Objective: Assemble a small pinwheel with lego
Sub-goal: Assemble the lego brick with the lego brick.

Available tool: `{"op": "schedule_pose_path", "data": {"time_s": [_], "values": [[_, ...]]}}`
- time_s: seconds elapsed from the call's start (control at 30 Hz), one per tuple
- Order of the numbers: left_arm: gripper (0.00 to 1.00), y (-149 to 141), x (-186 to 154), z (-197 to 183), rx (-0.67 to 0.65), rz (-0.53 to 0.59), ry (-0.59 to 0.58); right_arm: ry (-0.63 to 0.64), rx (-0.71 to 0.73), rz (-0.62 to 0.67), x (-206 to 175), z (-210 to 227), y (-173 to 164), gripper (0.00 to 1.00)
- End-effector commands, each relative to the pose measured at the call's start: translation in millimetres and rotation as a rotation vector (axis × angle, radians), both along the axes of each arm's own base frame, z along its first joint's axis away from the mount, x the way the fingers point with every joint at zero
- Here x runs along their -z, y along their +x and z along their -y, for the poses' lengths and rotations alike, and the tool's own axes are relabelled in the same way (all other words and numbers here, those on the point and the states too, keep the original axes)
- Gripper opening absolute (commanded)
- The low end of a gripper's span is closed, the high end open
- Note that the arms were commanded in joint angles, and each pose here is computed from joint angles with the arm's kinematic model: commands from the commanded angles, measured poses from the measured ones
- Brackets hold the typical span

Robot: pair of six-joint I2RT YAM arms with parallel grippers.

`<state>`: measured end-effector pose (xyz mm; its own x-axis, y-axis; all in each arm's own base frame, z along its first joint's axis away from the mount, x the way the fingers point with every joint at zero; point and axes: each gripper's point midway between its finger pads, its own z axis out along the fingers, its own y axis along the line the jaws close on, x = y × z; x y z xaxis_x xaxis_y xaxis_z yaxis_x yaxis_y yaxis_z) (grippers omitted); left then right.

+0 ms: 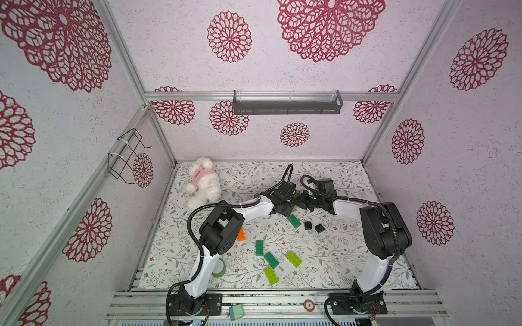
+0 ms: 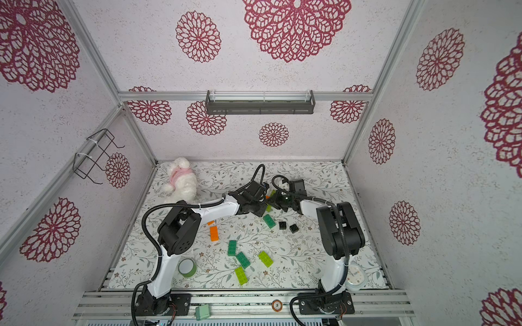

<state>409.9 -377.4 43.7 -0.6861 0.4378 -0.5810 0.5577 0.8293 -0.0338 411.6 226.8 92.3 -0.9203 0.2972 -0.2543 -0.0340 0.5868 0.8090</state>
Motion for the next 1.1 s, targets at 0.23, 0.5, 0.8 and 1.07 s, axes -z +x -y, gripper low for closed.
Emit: {"op": "schedule_pose_path", "data": {"time_s": [0.23, 0.5, 0.8, 1.07], "values": [[0.31, 3.6, 5.7, 0.9, -0.033, 0.000, 0.027, -0.054, -0.016, 0.008, 3.7, -0.6, 10.3, 0.00], [0.31, -0.6, 14.1, 5.2, -0.016, -0.031, 0.030, -0.103, -0.008, -0.029, 20.2, 1.5, 15.0, 0.00], [0.33, -4.0, 15.7, 10.6, -0.008, -0.041, 0.023, -0.243, 0.019, -0.061, 43.0, 15.3, 14.0, 0.00], [0.34, -7.5, 18.3, 9.2, -0.015, -0.043, 0.048, -0.347, 0.035, -0.080, 57.7, 28.6, 11.7, 0.00]]}}
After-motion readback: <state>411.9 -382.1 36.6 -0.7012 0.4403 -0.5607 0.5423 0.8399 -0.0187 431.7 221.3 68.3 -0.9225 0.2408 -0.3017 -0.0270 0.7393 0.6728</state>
